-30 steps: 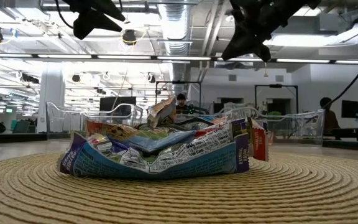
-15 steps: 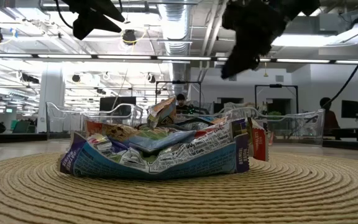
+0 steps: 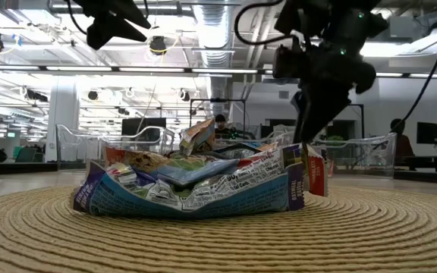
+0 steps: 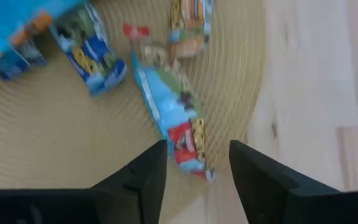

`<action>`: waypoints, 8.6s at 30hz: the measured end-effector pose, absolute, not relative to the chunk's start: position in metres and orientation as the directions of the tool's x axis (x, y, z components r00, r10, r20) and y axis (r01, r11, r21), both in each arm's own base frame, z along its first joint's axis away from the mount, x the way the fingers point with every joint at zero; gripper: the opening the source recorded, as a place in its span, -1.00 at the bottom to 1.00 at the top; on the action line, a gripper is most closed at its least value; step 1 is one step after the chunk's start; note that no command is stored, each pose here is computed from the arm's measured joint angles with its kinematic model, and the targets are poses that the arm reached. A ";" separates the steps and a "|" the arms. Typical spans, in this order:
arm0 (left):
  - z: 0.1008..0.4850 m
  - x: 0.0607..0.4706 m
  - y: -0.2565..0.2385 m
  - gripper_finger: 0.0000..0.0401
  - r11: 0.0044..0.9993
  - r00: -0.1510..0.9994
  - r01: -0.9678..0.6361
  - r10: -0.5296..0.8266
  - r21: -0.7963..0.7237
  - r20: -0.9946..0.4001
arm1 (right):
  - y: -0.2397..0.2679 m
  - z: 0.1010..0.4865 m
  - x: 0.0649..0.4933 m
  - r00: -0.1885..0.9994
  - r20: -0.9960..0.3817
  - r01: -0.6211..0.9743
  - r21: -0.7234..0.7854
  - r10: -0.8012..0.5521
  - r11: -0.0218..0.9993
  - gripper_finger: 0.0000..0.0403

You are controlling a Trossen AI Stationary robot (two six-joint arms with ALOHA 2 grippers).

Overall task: Pick and place Granola Bars by type
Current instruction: Put the red granola bar into the right transparent bin

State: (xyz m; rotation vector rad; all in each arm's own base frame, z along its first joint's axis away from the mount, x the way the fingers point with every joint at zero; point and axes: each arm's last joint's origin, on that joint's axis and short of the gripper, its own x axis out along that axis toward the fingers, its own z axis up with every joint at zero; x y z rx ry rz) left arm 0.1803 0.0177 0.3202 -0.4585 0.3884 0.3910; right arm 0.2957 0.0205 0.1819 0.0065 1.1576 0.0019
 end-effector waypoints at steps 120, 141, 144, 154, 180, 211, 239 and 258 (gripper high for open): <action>0.333 0.184 0.024 -0.33 0.889 0.869 -0.440 0.387 -0.124 -0.307 | -0.143 0.259 0.243 0.057 -0.896 0.929 -0.114 -0.440 0.352 -0.72; 0.328 0.184 0.017 -0.33 0.946 0.918 -0.233 0.137 -0.227 -0.372 | -0.067 0.268 0.300 0.539 -0.842 0.508 0.309 -0.017 0.804 -0.51; 0.324 0.183 0.014 -0.33 0.944 0.912 -0.179 0.055 -0.276 -0.406 | -0.037 0.268 0.305 0.539 -0.840 0.419 0.325 0.055 0.848 -0.51; 0.319 0.181 0.001 -0.33 0.938 0.882 -0.090 -0.081 -0.335 -0.463 | 0.060 0.268 0.301 0.497 -0.841 0.291 0.394 0.214 0.872 -0.51; 0.289 0.191 -0.018 -0.33 0.929 0.713 -0.068 -0.209 -0.363 -0.669 | 0.158 0.177 0.338 0.442 -0.853 0.253 0.417 0.280 0.873 -0.51; 0.264 0.239 -0.039 -0.33 0.921 0.695 0.030 -0.298 -0.388 -0.655 | 0.144 0.168 0.347 0.400 -0.855 0.164 0.421 0.330 0.892 -0.51; 0.266 0.241 -0.038 -0.33 0.928 0.718 0.017 -0.271 -0.373 -0.641 | 0.148 0.145 0.358 0.358 -0.870 0.183 0.422 0.340 0.888 -0.14; 0.266 0.242 -0.038 -0.33 0.928 0.724 0.019 -0.270 -0.373 -0.635 | 0.147 0.151 0.363 0.364 -0.868 0.147 0.413 0.338 0.899 -0.92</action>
